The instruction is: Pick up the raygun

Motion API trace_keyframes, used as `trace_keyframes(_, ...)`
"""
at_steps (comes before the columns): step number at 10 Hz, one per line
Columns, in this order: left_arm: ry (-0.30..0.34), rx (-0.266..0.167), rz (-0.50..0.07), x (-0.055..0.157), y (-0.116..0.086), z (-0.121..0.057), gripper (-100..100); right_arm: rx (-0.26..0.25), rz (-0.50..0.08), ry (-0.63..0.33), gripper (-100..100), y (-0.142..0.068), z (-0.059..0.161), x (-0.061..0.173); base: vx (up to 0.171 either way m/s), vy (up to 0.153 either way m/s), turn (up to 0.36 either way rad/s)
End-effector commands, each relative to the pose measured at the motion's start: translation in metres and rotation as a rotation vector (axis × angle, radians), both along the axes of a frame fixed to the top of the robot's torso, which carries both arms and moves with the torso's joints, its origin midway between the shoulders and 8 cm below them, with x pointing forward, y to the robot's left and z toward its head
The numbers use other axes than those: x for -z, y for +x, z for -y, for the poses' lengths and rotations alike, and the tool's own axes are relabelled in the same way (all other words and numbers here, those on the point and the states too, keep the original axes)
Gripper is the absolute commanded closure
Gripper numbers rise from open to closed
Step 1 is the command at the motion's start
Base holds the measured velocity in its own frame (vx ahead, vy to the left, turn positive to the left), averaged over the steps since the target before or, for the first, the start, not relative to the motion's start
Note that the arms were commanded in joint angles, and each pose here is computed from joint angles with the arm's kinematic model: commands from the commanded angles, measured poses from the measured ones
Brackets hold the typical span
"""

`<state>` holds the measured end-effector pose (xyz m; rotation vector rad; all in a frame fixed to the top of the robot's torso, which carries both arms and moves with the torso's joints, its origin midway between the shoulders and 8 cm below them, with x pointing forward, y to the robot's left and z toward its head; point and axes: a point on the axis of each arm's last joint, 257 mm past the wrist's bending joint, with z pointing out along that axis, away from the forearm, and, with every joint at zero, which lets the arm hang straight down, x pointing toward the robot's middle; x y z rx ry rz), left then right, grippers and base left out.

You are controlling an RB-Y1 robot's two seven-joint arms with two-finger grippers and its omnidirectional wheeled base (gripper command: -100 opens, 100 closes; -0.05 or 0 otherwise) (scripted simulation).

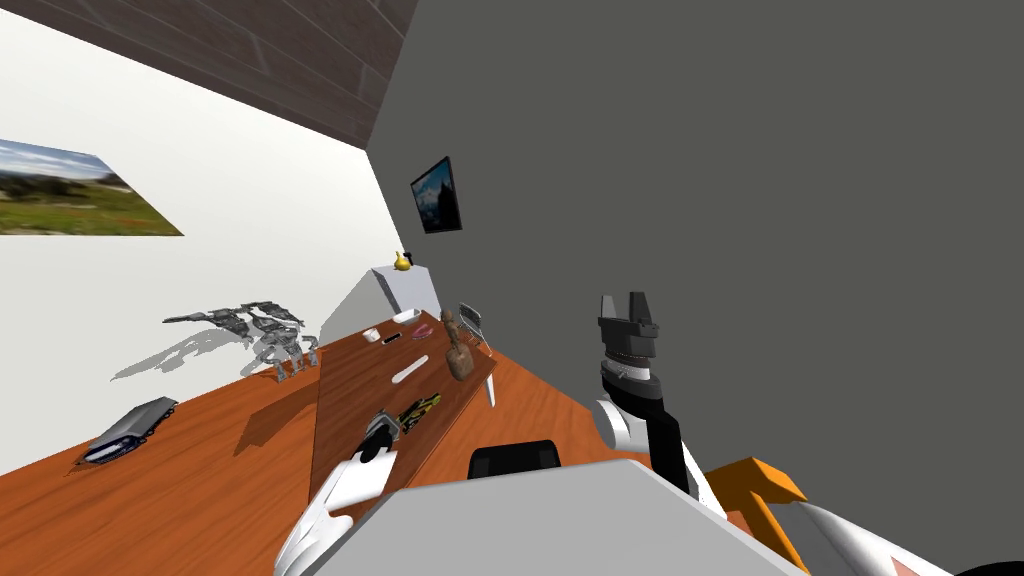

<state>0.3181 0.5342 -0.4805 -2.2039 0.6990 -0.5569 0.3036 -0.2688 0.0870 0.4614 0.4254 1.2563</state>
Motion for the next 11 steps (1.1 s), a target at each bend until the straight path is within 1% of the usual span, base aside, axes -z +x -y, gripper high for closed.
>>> trace_keyframes(1,-0.019,-0.042,-0.056,0.018,-0.021,-0.006,-100,0.0,0.0,0.0,0,0.0,0.0,0.0,0.179,-0.044,0.017)
trace_keyframes(3,-0.037,-0.081,-0.109,0.035,-0.044,-0.007,-100,0.0,0.0,0.0,0,0.0,0.0,0.0,0.175,-0.012,0.016)
trace_keyframes(4,-0.053,-0.106,-0.149,0.048,-0.062,-0.006,-100,0.0,0.0,0.0,0,0.0,0.0,0.0,0.146,-0.004,0.02)
trace_keyframes(5,-0.061,-0.112,-0.162,0.053,-0.068,-0.004,-100,0.0,0.0,0.0,0,0.0,0.0,0.0,0.096,0.0,0.009)
trace_keyframes(6,-0.055,-0.105,-0.151,0.05,-0.062,-0.002,-100,0.0,0.0,0.0,0,0.0,0.0,0.0,0.032,-0.001,0.003)
trace_keyframes(7,-0.056,-0.107,-0.152,0.051,-0.064,-0.002,0,0.0,0.0,0.0,0,0.0,0.0,0.0,0.008,0.0,0.0)
trace_keyframes(8,-0.053,-0.124,-0.15,0.053,-0.064,-0.007,-100,0.0,0.0,0.0,0,0.0,0.0,0.0,-0.008,0.011,-0.112)
trace_keyframes(11,-0.053,-0.148,-0.149,0.058,-0.066,-0.014,-100,0.0,0.0,0.0,0,0.0,0.0,0.0,-0.033,0.025,-0.088)
